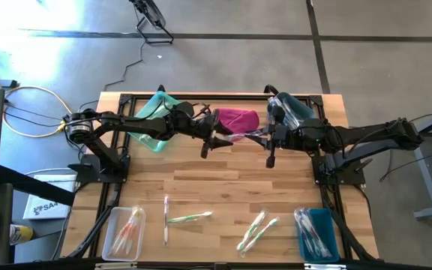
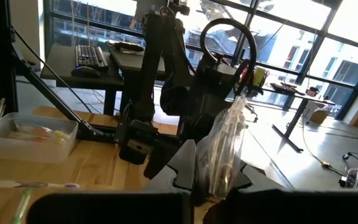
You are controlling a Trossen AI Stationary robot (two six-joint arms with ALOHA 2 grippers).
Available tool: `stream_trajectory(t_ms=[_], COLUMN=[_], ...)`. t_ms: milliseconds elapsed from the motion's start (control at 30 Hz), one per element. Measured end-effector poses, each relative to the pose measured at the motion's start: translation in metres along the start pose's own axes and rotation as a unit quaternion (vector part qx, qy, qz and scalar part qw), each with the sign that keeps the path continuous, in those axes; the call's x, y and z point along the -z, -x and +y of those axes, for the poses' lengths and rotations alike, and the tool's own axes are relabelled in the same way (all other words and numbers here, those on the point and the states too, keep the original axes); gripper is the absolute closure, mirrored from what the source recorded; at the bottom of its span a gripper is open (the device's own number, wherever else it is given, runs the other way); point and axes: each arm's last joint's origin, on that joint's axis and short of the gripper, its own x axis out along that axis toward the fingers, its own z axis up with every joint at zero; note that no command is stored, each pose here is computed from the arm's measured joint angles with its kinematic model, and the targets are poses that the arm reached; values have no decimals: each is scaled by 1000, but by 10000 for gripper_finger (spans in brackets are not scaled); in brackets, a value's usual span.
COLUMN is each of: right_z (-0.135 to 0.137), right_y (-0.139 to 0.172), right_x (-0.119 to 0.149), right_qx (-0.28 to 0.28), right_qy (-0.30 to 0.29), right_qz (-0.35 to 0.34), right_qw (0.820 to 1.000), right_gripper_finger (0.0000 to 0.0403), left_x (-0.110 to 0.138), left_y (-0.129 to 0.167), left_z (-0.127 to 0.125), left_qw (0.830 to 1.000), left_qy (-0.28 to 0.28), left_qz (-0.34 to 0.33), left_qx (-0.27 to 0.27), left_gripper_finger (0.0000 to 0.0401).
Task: Pick & Place Toothbrushes
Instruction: Put the purple toothbrush to the dark blue bin bin
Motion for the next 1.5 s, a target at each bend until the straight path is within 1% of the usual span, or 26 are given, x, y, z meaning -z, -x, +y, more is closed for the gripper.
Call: stream_trajectory(t_ms=[167, 367, 733, 800, 900, 1000, 1067, 1133, 1233, 1367, 1500], right_z=[0, 0, 0, 0, -1, -1, -1, -1, -2, -5, -8], right_y=[0, 0, 0, 0, 0, 1, 1, 1, 6, 18, 30], right_x=[0, 0, 1, 1, 5, 9, 11, 13, 13, 12, 9], right_qx=[0, 0, 0, 5, 28, 45, 46, 45, 46, 47, 49], right_qy=[-2, -3, -4, -13, -21, -31, -38, -50, -69, -100, -134], right_qz=[1, 2, 4, 7, 28, 52, 62, 68, 77, 89, 94], right_qw=[1000, 1000, 1000, 1000, 999, 997, 996, 995, 994, 990, 985], right_gripper_finger=[389, 389, 389, 389, 390, 390, 390, 390, 390, 390, 390], left_x=[0, 0, 0, 0, 2, 3, 4, 4, 9, 12, 12], left_y=[0, 0, 0, 0, 0, 0, 0, 0, 1, 13, 40], left_z=[0, 0, 0, 0, 0, 0, 0, -1, -1, 0, 2], left_qw=[1000, 1000, 1000, 1000, 1000, 1000, 999, 999, 998, 998, 998], left_qy=[0, 0, 0, 3, 3, -23, -33, -32, -35, -41, -45], left_qz=[0, 0, 0, 1, 8, 11, 15, 20, 39, 39, 32], left_qx=[0, 1, 2, 2, 2, 1, 6, 20, 24, 17, -6], left_gripper_finger=[181, 159, 155, 155, 155, 155, 155, 155, 155, 155, 155])
